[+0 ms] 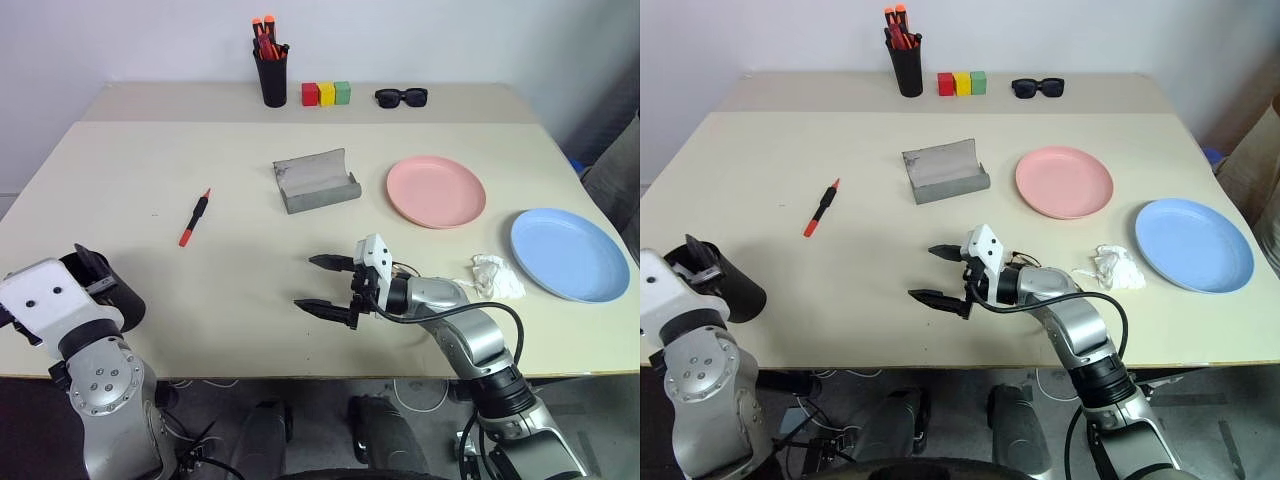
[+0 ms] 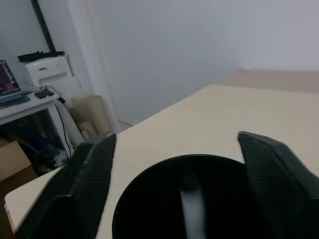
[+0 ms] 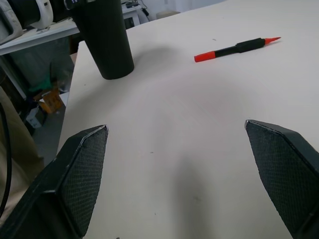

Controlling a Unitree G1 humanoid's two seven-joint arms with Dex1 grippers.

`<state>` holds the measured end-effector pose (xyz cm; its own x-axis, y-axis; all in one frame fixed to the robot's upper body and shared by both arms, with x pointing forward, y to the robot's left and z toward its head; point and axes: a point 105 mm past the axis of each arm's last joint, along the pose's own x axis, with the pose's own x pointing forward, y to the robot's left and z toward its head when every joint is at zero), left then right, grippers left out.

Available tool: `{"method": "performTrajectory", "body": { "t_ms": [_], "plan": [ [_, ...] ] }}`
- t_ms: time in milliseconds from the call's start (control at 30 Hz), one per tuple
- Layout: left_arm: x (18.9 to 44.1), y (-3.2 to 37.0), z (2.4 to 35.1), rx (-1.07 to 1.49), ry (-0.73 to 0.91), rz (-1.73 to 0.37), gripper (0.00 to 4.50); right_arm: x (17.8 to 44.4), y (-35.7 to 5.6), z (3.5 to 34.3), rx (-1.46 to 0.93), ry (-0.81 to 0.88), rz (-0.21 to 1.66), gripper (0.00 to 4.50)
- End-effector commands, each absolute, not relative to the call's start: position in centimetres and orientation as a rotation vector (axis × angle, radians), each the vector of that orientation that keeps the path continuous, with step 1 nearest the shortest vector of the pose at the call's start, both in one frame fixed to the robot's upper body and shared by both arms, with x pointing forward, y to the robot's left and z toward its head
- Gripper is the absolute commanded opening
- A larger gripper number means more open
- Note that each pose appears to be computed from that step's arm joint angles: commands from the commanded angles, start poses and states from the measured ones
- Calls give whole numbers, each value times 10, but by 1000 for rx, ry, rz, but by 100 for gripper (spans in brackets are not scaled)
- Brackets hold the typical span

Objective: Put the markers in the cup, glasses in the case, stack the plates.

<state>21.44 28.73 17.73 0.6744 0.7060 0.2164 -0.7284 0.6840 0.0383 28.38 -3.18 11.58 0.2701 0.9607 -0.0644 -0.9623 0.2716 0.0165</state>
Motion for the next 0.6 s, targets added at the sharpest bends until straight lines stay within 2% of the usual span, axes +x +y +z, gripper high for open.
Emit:
{"method": "performTrajectory", "body": {
  "t_ms": [33, 133, 267, 333, 433, 600],
  "plan": [
    [214, 286, 195, 140, -272, 811, 372, 283, -27, 127, -39, 11, 1315, 450],
    [231, 280, 221, 141, -366, 745, 372, 283, -27, 127, -38, 11, 1312, 450],
    [270, 252, 259, 155, -454, 500, 372, 283, -27, 127, -33, 13, 1309, 450],
    [296, 242, 253, 169, -341, 392, 372, 283, -26, 126, -31, 15, 1307, 450],
    [333, 242, 217, 111, -34, 340, 449, 281, -24, 125, -26, 20, 1308, 450],
    [369, 248, 179, 16, 273, 343, 449, 277, -19, 124, -20, 21, 1311, 450]
  ]
}}
